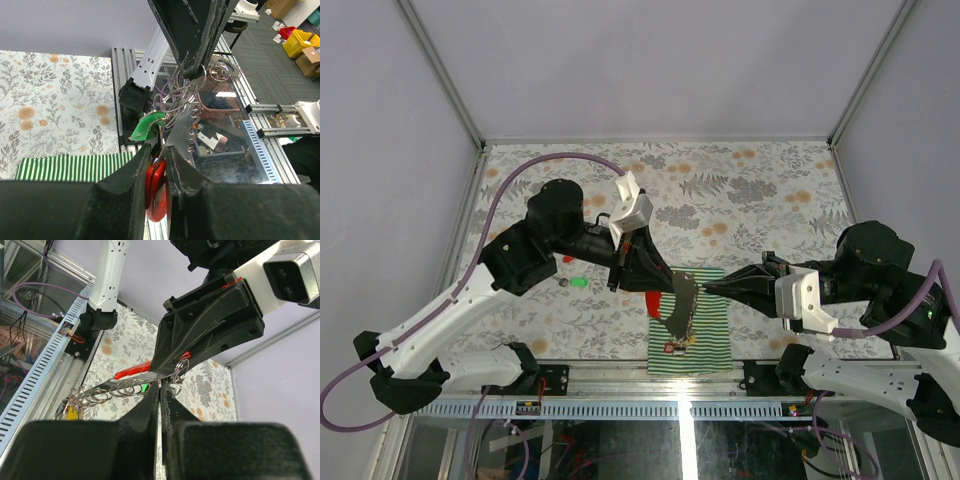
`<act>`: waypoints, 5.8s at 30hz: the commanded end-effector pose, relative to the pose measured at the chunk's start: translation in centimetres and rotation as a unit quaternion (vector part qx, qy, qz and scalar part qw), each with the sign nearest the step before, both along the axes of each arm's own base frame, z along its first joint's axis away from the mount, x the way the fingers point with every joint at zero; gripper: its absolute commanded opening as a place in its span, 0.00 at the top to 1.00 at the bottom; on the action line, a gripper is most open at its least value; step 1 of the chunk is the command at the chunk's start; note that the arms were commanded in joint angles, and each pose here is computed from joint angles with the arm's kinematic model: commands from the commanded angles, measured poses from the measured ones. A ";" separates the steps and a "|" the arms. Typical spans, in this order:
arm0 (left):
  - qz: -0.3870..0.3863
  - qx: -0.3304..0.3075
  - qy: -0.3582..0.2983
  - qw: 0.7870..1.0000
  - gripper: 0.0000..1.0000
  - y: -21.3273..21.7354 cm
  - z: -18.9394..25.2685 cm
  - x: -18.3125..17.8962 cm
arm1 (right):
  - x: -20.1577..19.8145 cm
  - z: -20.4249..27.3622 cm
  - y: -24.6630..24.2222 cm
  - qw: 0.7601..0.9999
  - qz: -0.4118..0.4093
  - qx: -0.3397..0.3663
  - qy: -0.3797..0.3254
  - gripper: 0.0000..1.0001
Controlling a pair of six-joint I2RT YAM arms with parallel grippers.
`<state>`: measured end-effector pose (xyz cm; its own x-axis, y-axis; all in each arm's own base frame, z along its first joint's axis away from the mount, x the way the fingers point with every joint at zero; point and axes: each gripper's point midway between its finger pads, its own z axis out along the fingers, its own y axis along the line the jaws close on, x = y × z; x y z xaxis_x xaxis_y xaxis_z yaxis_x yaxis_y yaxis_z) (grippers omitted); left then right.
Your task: Put the keys on the keyring
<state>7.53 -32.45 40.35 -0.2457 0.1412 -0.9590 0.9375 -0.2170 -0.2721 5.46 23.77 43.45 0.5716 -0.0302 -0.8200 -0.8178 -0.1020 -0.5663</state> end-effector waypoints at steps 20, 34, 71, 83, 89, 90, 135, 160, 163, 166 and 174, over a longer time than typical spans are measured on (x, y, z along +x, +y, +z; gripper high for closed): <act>0.000 -0.025 -0.020 0.999 1.00 0.0 1.8 0.0 | -1.1 1.7 1.6 0.994 0.042 0.101 0.030 1.00; 0.011 -0.040 -0.028 0.999 1.00 0.3 2.6 0.0 | -2.1 -0.6 1.5 0.993 0.058 0.052 0.093 1.00; 0.080 -0.079 -0.037 0.993 0.69 1.1 4.4 1.1 | 1.9 1.2 1.4 0.924 -0.004 0.334 0.185 1.00; 0.130 -0.090 -0.049 0.986 0.42 1.9 5.0 2.2 | 3.0 0.6 1.1 0.905 -0.025 0.359 0.226 1.00; 0.139 -0.090 -0.054 0.985 0.36 2.2 5.0 2.3 | 3.0 0.3 1.1 0.908 -0.029 0.351 0.228 1.00; 0.138 -0.089 -0.054 0.985 0.35 2.2 4.9 2.3 | 2.9 0.3 1.1 0.909 -0.028 0.348 0.227 1.00; 0.307 0.023 -0.041 0.951 0.00 1.4 0.0 10.0 | 6.4 -0.9 2.3 0.934 -0.129 0.280 0.182 1.00; 0.172 -0.191 -0.093 0.962 0.32 4.0 8.9 2.0 | 2.7 4.4 0.5 0.895 -0.007 0.401 0.195 1.00; 0.160 -0.200 -0.102 0.961 0.39 3.8 9.6 1.8 | 2.0 5.6 0.6 0.889 0.024 0.413 0.196 1.00; 0.151 -0.206 -0.110 0.961 0.42 3.6 10.0 1.6 | 1.5 6.4 0.8 0.886 0.045 0.418 0.195 1.00; 0.129 -0.215 -0.119 0.961 0.59 3.3 10.5 1.1 | 1.7 7.9 0.5 0.871 0.054 0.447 0.198 1.00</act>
